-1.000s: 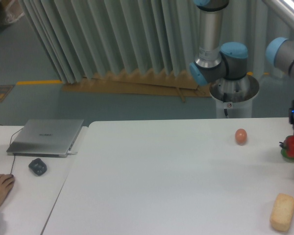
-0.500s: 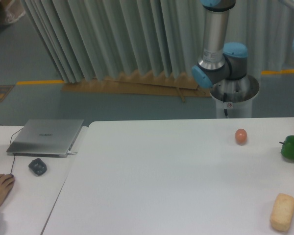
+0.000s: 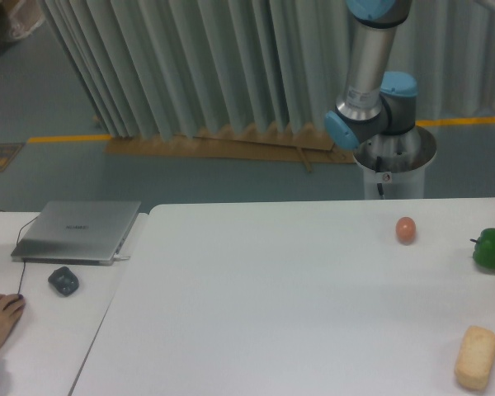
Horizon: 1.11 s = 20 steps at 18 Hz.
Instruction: Place the red peppers in a basket
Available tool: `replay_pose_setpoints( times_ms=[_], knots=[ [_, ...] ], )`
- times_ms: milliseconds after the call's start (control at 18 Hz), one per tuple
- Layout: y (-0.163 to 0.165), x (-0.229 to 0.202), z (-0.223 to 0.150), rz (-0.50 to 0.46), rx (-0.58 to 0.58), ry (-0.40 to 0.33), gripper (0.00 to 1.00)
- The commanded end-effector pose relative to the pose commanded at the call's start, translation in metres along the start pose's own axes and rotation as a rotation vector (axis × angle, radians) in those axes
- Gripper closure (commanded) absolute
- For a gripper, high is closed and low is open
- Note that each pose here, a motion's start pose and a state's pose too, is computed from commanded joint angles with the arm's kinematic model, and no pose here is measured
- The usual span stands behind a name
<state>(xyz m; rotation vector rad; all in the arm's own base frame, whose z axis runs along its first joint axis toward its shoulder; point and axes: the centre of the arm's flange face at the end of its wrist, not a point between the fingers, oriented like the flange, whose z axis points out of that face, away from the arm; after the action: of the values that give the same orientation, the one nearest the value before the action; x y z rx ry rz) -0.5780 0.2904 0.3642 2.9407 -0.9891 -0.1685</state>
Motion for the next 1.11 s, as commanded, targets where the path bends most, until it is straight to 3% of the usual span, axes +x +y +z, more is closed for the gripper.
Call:
replay_pose_setpoints(
  times_ms=[444, 556, 667, 722, 1111],
  knots=[
    [0.024, -0.002, 0.027, -0.026, -0.003, 0.006, 0.47],
    [0.027, -0.002, 0.031, -0.033, -0.005, 0.010, 0.42],
    [0.028, -0.001, 0.033, -0.041, -0.004, 0.014, 0.27],
    [0.028, -0.001, 0.031, -0.043, -0.005, 0.010, 0.00],
    [0.023, 0.000, 0.019, -0.058, -0.007, -0.008, 0.00]
  ],
)
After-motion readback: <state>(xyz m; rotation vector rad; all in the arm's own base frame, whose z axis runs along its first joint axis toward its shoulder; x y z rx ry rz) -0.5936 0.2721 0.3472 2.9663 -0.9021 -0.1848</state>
